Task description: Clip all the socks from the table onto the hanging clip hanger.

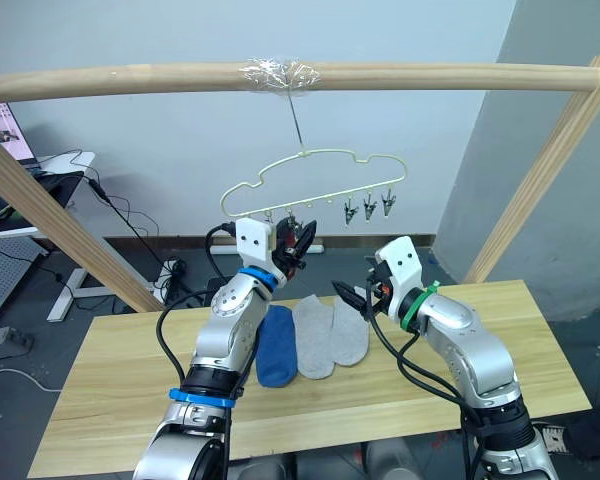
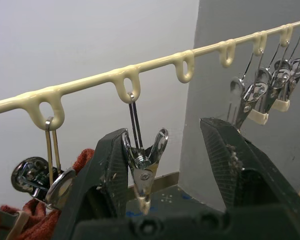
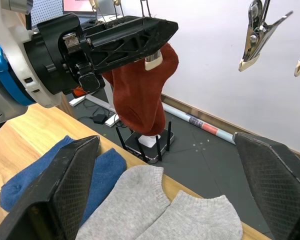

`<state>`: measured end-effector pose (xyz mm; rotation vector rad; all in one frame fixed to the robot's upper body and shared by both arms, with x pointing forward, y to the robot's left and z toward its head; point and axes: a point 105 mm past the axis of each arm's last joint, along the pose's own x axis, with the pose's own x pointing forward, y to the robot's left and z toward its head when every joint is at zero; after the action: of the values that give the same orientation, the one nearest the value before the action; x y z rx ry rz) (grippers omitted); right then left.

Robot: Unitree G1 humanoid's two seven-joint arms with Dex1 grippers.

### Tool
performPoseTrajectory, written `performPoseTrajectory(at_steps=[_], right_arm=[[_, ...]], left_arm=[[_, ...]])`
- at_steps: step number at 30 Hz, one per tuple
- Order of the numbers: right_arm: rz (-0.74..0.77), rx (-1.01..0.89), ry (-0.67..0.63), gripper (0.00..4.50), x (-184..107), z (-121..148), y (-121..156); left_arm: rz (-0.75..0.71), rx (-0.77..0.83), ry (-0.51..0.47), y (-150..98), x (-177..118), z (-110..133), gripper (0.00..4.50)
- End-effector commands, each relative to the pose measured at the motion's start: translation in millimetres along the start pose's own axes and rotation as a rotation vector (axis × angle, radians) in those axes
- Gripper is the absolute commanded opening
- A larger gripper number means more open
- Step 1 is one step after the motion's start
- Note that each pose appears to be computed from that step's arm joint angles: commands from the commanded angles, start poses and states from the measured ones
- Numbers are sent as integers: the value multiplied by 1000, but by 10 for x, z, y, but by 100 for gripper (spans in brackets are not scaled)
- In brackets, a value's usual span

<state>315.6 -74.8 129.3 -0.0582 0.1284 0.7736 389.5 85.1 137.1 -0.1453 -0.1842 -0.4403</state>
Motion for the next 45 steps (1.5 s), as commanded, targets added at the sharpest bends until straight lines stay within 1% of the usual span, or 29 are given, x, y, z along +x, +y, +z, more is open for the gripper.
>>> performPoseTrajectory(at_steps=[1, 18, 21, 26, 27, 35, 38, 42, 44, 45], right_arm=[[-8, -26, -53, 450, -46, 158, -9], [-16, -28, -55, 450, -49, 164, -26], [-15, -28, -55, 450, -49, 163, -26], [-10, -25, -53, 450, -50, 153, -11], [-10, -25, -53, 450, -50, 151, -8], [-1, -23, -50, 450, -40, 139, 18], [1, -24, -49, 450, -39, 138, 18], [2, -27, -50, 450, -37, 143, 18], [2, -28, -51, 450, -36, 146, 17], [2, -29, -51, 450, -36, 147, 16]], left_arm=[[-35, 19, -54, -82, 78, 158, 248], [-62, -17, -31, -126, 103, 113, 248], [-65, -23, -32, -129, 104, 115, 193], [-66, -28, -33, -133, 103, 115, 41], [-65, -28, -32, -132, 104, 114, 36], [-56, -8, -19, -107, 71, 92, 35], [-37, 19, -21, -88, 72, 98, 35], [-39, 13, -33, -95, 85, 121, 35], [-43, 11, -38, -106, 91, 132, 106], [-46, 10, -40, -110, 94, 136, 123]])
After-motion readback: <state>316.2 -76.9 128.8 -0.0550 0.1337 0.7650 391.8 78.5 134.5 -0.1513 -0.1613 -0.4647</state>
